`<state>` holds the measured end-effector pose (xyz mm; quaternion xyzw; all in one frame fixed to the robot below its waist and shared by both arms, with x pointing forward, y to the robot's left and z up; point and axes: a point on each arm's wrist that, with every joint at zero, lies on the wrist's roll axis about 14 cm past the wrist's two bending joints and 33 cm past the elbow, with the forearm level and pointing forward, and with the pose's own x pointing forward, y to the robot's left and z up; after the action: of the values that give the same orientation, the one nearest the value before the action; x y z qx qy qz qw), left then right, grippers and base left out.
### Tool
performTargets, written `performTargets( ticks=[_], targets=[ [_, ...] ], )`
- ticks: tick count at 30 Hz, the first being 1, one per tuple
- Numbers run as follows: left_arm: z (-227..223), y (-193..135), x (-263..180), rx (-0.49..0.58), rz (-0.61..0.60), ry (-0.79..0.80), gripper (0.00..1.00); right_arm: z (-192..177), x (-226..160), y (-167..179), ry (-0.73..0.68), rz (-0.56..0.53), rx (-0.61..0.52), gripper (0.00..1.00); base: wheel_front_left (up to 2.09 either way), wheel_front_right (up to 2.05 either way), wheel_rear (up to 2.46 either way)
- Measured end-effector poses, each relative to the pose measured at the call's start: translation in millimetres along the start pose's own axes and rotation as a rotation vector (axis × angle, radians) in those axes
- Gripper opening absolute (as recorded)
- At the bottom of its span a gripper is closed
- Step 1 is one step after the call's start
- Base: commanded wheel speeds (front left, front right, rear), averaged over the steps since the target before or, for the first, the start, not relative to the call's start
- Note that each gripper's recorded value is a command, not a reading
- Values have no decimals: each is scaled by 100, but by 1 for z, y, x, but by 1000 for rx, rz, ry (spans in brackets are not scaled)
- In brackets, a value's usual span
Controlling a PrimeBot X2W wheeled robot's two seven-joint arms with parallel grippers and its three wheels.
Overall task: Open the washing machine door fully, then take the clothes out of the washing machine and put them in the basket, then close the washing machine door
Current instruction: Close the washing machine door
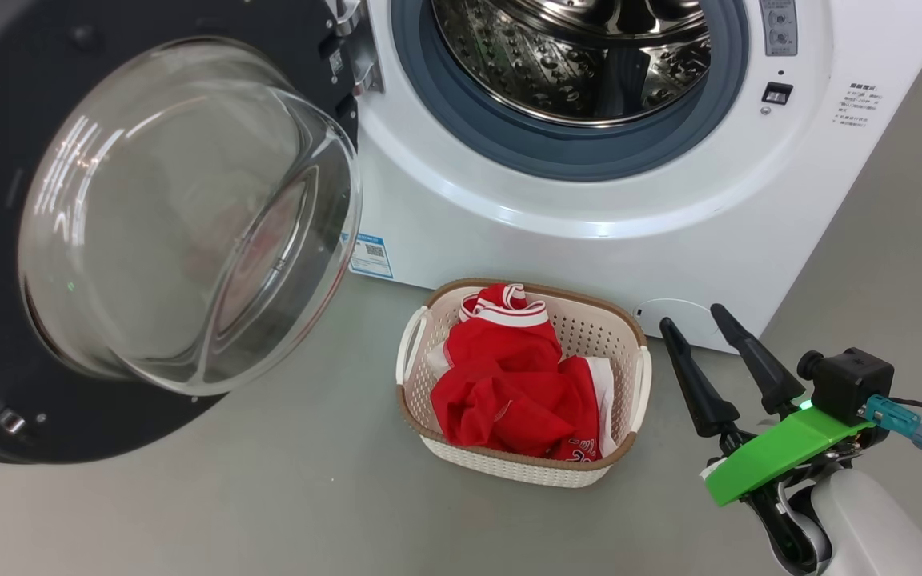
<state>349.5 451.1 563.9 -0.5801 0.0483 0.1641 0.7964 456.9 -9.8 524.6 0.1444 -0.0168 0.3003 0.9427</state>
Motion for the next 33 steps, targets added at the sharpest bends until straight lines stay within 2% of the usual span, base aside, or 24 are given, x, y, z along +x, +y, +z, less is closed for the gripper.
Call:
performTargets(
  ticks=[10, 20, 33],
  targets=[
    [-23, -11, -14, 66, -56, 130, 0, -1, -3, 5, 5, 5, 3, 100, 0, 0, 0],
    [-56, -22, -25, 60, -111, 256, 0, 0, -2, 10, 1, 12, 9, 100, 0, 0, 0],
    [-86, -39, -35, 80, -154, 339, 0, -2, -1, 7, 1, 1, 17, 100, 0, 0, 0]
  ],
)
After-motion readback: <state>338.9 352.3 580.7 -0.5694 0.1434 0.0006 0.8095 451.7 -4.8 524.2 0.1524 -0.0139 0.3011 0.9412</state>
